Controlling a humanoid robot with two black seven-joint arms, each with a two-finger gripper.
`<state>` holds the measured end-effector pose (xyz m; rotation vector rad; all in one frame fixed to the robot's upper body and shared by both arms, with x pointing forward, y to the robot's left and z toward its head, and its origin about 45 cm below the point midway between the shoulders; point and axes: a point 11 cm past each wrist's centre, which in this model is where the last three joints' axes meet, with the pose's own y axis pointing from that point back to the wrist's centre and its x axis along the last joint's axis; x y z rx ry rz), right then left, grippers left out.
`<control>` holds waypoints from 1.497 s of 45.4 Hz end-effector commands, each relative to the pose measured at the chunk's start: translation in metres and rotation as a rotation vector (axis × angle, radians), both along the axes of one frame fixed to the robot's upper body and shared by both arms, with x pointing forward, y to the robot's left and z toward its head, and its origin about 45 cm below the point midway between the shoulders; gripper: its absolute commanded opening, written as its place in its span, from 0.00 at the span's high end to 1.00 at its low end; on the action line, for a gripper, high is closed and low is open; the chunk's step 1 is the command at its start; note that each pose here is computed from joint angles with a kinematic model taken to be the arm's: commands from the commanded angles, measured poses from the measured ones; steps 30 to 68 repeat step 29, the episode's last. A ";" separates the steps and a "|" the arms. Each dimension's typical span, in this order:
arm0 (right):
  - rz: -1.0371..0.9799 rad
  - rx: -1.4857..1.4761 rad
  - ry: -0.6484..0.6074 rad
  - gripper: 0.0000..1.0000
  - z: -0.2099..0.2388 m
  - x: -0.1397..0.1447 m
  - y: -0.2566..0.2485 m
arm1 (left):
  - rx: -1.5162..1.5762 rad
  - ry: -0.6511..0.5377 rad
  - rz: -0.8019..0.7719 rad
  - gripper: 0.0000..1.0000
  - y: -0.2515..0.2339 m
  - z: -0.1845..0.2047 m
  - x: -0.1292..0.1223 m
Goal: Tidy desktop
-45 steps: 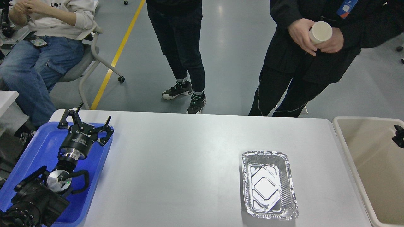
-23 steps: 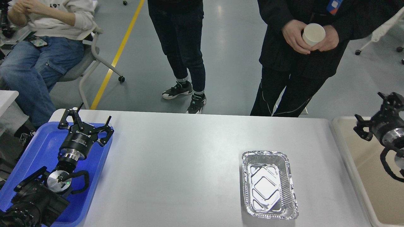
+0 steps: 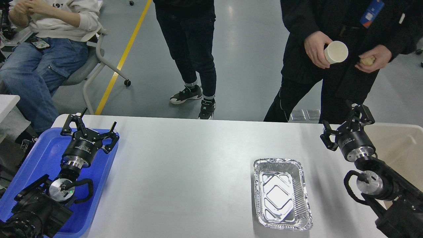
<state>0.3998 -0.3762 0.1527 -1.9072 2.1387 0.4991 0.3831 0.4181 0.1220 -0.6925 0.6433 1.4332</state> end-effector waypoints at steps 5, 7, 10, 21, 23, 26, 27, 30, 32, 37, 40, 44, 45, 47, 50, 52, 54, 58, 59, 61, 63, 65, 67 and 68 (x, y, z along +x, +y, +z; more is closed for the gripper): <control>-0.026 0.009 -0.051 0.00 -0.007 0.000 0.024 | 0.001 0.000 -0.001 0.00 0.000 0.000 0.000; -0.047 -0.004 -0.043 0.00 -0.007 0.001 0.021 | 0.001 -0.001 -0.001 0.00 0.000 0.000 0.000; -0.088 -0.029 -0.026 0.00 -0.008 0.001 0.016 | 0.001 0.000 -0.001 0.00 0.000 0.000 0.000; -0.119 -0.049 -0.048 0.00 -0.004 0.001 0.013 | 0.000 -0.001 -0.001 0.00 0.000 0.000 0.000; -0.113 -0.044 -0.050 0.00 -0.004 0.001 0.015 | -0.001 0.000 0.000 0.00 0.000 0.000 0.000; -0.110 -0.044 -0.050 0.00 -0.004 0.001 0.015 | -0.001 0.000 0.000 0.00 0.000 0.000 0.000; -0.111 -0.045 -0.049 0.00 -0.005 0.000 0.014 | -0.001 0.000 0.000 0.00 0.000 0.000 0.000; -0.109 -0.044 -0.051 0.00 -0.004 0.001 0.015 | -0.001 0.000 0.000 0.00 0.000 0.000 0.000; -0.109 -0.044 -0.051 0.00 -0.004 0.001 0.015 | -0.001 0.000 0.000 0.00 0.000 0.000 0.000; -0.109 -0.044 -0.051 0.00 -0.004 0.001 0.015 | -0.001 0.000 0.000 0.00 0.000 0.000 0.000; -0.109 -0.044 -0.051 0.00 -0.004 0.001 0.015 | -0.001 0.000 0.000 0.00 0.000 0.000 0.000; -0.109 -0.044 -0.051 0.00 -0.004 0.001 0.015 | -0.001 0.000 0.000 0.00 0.000 0.000 0.000; -0.109 -0.044 -0.051 0.00 -0.004 0.001 0.015 | -0.001 0.000 0.000 0.00 0.000 0.000 0.000; -0.109 -0.044 -0.051 0.00 -0.004 0.001 0.015 | -0.001 0.000 0.000 0.00 0.000 0.000 0.000; -0.109 -0.044 -0.051 0.00 -0.004 0.001 0.015 | -0.001 0.000 0.000 0.00 0.000 0.000 0.000; -0.109 -0.044 -0.051 0.00 -0.004 0.001 0.015 | -0.001 0.000 0.000 0.00 0.000 0.000 0.000; -0.109 -0.044 -0.051 0.00 -0.004 0.001 0.015 | -0.001 0.000 0.000 0.00 0.000 0.000 0.000; -0.109 -0.044 -0.051 0.00 -0.004 0.001 0.015 | -0.001 0.000 0.000 0.00 0.000 0.000 0.000; -0.109 -0.044 -0.051 0.00 -0.004 0.001 0.015 | -0.001 0.000 0.000 0.00 0.000 0.000 0.000; -0.109 -0.044 -0.051 0.00 -0.004 0.001 0.015 | -0.001 0.000 0.000 0.00 0.000 0.000 0.000; -0.109 -0.044 -0.051 0.00 -0.004 0.001 0.015 | -0.001 0.000 0.000 0.00 0.000 0.000 0.000; -0.109 -0.044 -0.051 0.00 -0.004 0.001 0.015 | -0.001 0.000 0.000 0.00 0.000 0.000 0.000; -0.109 -0.044 -0.051 0.00 -0.004 0.001 0.015 | -0.001 0.000 0.000 0.00 0.000 0.000 0.000; -0.109 -0.044 -0.051 0.00 -0.004 0.001 0.015 | -0.001 0.000 0.000 0.00 0.000 0.000 0.000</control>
